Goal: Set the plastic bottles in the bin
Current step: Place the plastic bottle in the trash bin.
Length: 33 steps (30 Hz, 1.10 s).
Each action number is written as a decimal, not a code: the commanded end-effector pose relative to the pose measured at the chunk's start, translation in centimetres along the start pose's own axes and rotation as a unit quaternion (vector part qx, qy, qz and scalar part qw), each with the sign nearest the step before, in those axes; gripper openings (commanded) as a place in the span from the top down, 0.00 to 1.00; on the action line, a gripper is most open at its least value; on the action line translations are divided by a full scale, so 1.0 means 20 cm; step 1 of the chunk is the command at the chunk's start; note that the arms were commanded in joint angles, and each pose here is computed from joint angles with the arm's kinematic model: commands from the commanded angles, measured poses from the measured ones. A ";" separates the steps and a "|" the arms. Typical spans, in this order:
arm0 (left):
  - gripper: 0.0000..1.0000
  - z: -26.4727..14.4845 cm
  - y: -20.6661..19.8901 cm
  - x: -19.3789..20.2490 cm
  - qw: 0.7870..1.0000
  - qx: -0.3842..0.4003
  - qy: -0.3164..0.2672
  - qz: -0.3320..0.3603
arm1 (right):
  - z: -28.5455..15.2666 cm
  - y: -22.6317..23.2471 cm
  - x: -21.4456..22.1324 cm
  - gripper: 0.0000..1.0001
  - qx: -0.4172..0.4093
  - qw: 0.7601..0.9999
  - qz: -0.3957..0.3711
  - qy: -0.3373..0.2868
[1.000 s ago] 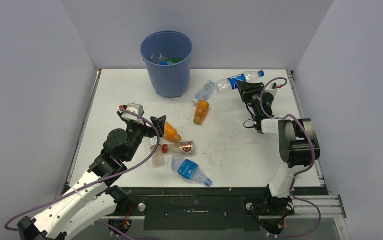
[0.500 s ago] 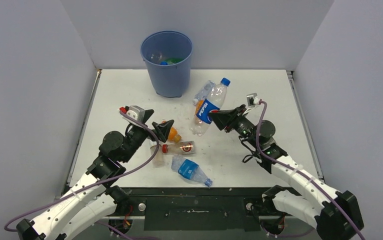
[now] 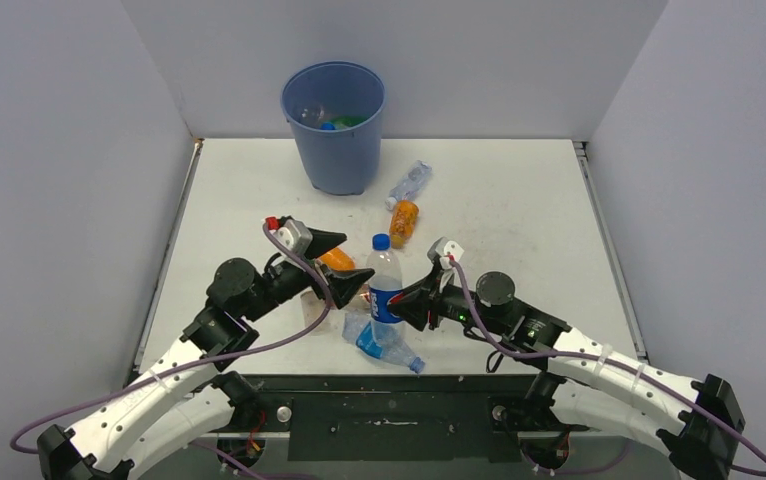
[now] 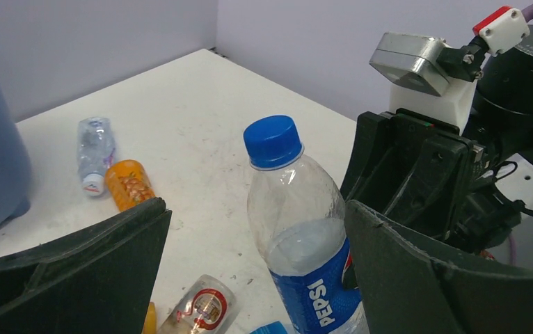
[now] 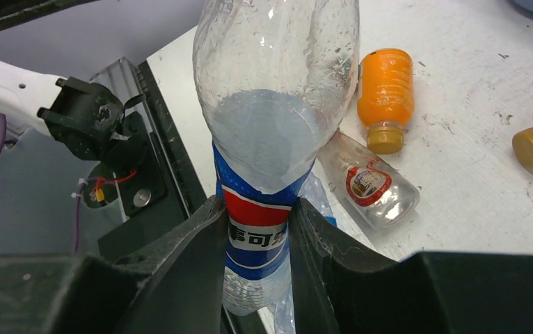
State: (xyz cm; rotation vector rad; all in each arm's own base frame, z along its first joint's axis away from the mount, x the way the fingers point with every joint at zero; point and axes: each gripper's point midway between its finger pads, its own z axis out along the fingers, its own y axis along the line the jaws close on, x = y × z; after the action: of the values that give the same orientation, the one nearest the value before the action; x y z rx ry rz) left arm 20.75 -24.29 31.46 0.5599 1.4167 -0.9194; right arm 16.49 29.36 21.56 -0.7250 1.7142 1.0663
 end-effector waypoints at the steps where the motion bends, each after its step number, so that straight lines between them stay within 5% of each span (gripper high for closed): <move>1: 0.04 0.02 -0.12 -0.07 0.998 0.059 -0.017 -0.011 | -0.02 0.05 -0.05 0.95 -0.010 0.999 -0.045 -0.025; 19: 0.01 0.06 -0.28 0.02 0.987 0.147 0.040 -0.055 | 0.02 0.18 -0.04 0.95 -0.027 0.995 -0.096 -0.025; 30: 0.65 0.06 -0.32 0.03 0.983 0.174 0.037 -0.053 | 0.04 0.18 -0.05 0.95 -0.009 0.995 -0.101 -0.025; 32: 0.77 0.06 -0.32 0.02 0.983 0.174 0.031 -0.051 | 0.03 0.18 -0.06 0.87 -0.007 0.995 -0.099 -0.026; 33: 0.84 0.06 -0.32 0.02 0.983 0.174 0.029 -0.050 | 0.03 0.18 -0.06 0.75 -0.004 0.995 -0.097 -0.026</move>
State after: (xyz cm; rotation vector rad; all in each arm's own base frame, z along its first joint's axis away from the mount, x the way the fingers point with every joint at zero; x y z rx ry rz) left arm 16.86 -28.60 29.49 0.7663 1.4711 -1.2257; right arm 13.20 31.14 20.03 -0.9213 1.6399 0.9499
